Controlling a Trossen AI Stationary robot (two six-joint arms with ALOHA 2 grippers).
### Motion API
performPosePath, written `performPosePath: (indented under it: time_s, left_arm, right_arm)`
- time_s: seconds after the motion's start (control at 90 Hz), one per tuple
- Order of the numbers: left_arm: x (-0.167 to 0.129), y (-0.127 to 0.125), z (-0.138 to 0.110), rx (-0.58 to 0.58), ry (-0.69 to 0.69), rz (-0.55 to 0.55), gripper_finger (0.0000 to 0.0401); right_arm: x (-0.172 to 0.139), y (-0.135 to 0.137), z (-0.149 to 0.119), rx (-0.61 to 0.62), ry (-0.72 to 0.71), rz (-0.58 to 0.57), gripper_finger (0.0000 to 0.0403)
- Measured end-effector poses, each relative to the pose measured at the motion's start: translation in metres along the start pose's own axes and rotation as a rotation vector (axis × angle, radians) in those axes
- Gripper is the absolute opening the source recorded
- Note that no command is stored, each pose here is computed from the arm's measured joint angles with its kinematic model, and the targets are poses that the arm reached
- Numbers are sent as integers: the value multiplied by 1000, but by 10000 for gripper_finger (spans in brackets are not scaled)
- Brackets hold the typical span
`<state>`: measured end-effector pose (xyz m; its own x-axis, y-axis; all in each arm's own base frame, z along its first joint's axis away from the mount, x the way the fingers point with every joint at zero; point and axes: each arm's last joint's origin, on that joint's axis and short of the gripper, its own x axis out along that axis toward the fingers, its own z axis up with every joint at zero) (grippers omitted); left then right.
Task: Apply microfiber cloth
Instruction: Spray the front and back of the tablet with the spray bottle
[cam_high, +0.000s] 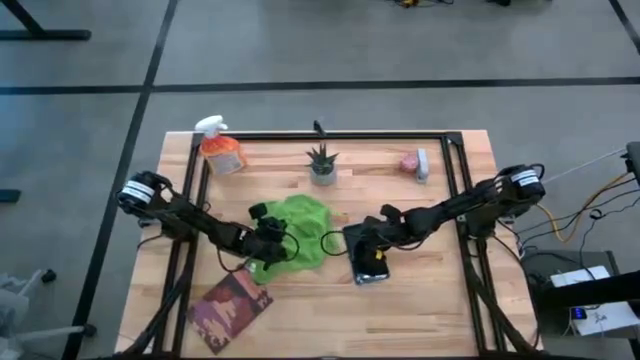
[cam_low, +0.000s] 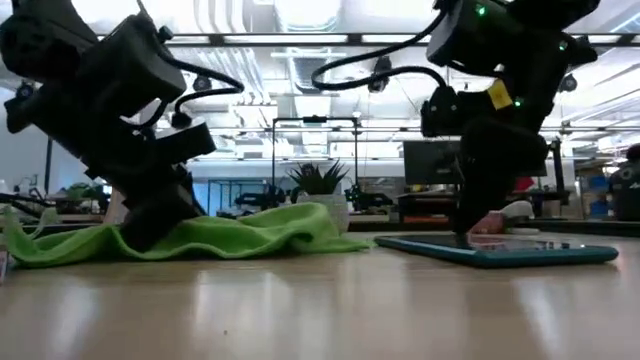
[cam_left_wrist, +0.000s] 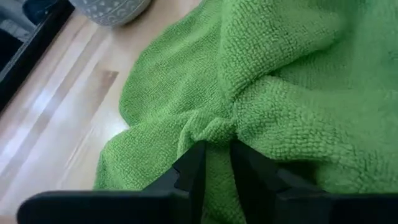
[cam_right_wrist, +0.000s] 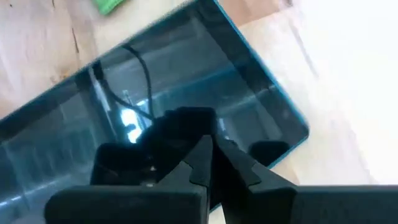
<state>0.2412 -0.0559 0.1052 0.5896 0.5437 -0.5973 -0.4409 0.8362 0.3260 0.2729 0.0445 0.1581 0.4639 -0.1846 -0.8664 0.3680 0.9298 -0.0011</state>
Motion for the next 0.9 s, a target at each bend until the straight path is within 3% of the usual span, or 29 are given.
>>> performPosePath:
  time_s: [0.178, 0.278, 0.356, 0.611, 0.722, 0.9]
  left_arm:
    - [-11, 3, 15, -28, -50, -65, 66]
    - [-28, 9, 38, -57, -112, -170, 68]
    - [-44, 20, 51, -31, -162, -189, 68]
    - [-91, 77, 60, -129, -288, 157, 85]
    - [-104, 97, 56, -156, -289, 183, 115]
    - [-117, 123, 55, -295, -323, 175, 176]
  right_arm:
    - [-9, -1, 4, 6, -49, -2, 0]
    - [-11, 2, 5, 3, -71, 15, 0]
    - [-11, 5, 5, -12, -79, 24, 0]
    - [-15, 17, 7, -33, -167, 44, 0]
    - [-16, 20, 5, -42, -171, 51, 0]
    - [-17, 21, 5, -44, -184, 38, 0]
